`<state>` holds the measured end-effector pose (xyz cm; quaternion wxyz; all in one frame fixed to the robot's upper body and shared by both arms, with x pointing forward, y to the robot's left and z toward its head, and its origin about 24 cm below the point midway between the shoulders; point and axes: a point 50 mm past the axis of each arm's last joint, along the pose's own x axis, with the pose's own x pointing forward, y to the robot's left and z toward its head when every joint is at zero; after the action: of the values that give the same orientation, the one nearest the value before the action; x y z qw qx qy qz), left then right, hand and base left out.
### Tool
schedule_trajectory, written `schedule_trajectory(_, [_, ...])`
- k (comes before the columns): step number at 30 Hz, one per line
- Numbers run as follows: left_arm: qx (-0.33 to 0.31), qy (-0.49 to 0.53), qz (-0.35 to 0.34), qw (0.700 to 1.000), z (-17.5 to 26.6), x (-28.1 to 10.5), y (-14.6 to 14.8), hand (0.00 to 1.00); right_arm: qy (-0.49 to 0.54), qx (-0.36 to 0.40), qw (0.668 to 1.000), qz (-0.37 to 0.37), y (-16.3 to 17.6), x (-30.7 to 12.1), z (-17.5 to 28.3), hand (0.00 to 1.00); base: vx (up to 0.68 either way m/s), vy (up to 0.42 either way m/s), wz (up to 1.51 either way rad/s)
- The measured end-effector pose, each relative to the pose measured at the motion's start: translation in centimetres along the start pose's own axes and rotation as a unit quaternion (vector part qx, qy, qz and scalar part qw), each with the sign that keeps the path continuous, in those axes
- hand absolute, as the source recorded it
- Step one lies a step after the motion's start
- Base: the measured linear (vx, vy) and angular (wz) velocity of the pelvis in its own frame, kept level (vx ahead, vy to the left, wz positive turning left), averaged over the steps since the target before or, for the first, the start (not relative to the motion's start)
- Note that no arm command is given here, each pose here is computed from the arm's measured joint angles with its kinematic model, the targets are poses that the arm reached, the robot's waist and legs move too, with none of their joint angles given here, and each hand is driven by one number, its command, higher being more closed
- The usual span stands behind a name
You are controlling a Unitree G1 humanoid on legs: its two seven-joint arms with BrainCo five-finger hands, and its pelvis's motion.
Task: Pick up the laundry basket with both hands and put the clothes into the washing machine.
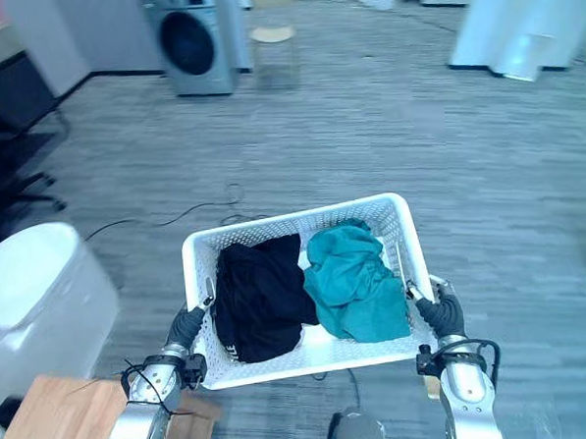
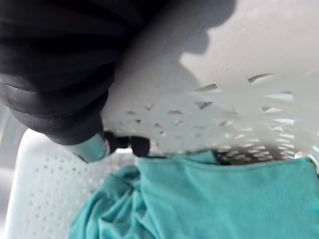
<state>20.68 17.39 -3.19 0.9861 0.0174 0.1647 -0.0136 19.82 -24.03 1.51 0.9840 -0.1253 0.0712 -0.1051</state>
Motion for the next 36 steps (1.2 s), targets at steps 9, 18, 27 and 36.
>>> schedule_trajectory(9, [-0.024, 0.018, 0.015, 0.999, -0.8, 0.3, 0.0, 1.00, 0.000, -0.011, 1.000, 0.017, 0.1, 0.4, -0.1, 1.00, 0.08, -0.168, -0.41])
schedule_trajectory(18, [-0.072, 0.044, 0.047, 0.995, -2.8, -2.4, 0.7, 1.00, -0.016, -0.033, 0.997, 0.063, 1.3, 1.0, 0.7, 1.00, 0.22, 0.012, -0.27])
schedule_trajectory(27, [-0.092, 0.019, 0.092, 0.991, -1.8, -2.2, 1.9, 1.00, -0.034, -0.019, 0.995, 0.089, 3.6, 4.0, 1.9, 1.00, 0.48, 0.279, -0.12])
schedule_trajectory(36, [-0.040, 0.014, 0.067, 0.997, -1.1, -2.3, 2.6, 1.00, -0.004, 0.009, 0.997, 0.078, 3.9, 2.1, 0.1, 1.00, 0.58, 0.205, 0.34])
